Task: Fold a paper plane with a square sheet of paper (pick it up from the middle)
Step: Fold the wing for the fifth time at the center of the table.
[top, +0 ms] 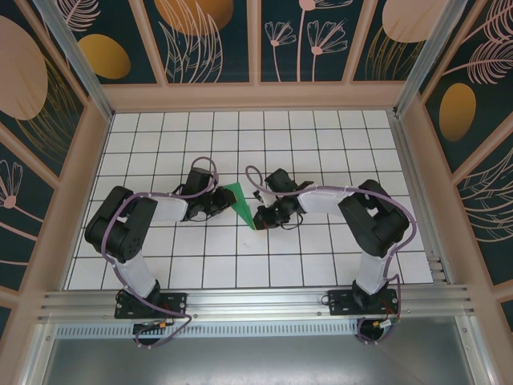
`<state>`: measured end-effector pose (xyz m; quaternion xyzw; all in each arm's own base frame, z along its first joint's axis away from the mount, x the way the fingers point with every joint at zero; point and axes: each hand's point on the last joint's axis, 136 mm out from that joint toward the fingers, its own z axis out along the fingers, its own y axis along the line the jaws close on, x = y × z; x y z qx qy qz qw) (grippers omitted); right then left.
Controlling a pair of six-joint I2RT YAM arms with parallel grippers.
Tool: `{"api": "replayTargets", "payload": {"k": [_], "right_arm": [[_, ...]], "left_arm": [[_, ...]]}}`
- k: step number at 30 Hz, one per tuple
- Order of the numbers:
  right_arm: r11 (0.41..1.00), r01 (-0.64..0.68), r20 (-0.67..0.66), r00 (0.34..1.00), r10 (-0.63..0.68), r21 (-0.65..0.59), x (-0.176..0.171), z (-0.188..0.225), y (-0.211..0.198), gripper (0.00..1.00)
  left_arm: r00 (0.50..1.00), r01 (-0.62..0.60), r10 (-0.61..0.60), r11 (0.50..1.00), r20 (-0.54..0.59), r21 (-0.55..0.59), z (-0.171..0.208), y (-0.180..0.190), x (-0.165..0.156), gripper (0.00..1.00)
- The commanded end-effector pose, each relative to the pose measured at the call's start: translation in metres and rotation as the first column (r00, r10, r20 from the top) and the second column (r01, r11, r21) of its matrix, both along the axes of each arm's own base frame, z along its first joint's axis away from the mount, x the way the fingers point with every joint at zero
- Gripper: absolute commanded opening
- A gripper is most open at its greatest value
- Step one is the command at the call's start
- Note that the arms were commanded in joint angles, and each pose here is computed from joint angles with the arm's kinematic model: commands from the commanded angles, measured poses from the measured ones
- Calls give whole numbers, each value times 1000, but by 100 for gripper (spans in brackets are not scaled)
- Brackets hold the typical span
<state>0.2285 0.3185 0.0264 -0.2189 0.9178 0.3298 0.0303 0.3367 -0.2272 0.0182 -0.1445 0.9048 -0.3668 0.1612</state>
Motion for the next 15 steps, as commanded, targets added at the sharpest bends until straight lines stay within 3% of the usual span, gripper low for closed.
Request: {"api": "replayTargets", "payload": {"k": [1, 9, 15], "right_arm": [[1000, 9, 46, 999, -10, 13, 9, 23, 4, 7], [996, -13, 76, 997, 7, 88, 30, 35, 43, 7], [999, -31, 27, 999, 30, 34, 25, 7, 49, 7]], "left_arm": [[998, -35, 42, 992, -55, 120, -34, 21, -6, 24], [998, -29, 36, 993, -60, 114, -35, 20, -7, 24], [997, -31, 38, 993, -61, 115, -34, 20, -6, 24]]}}
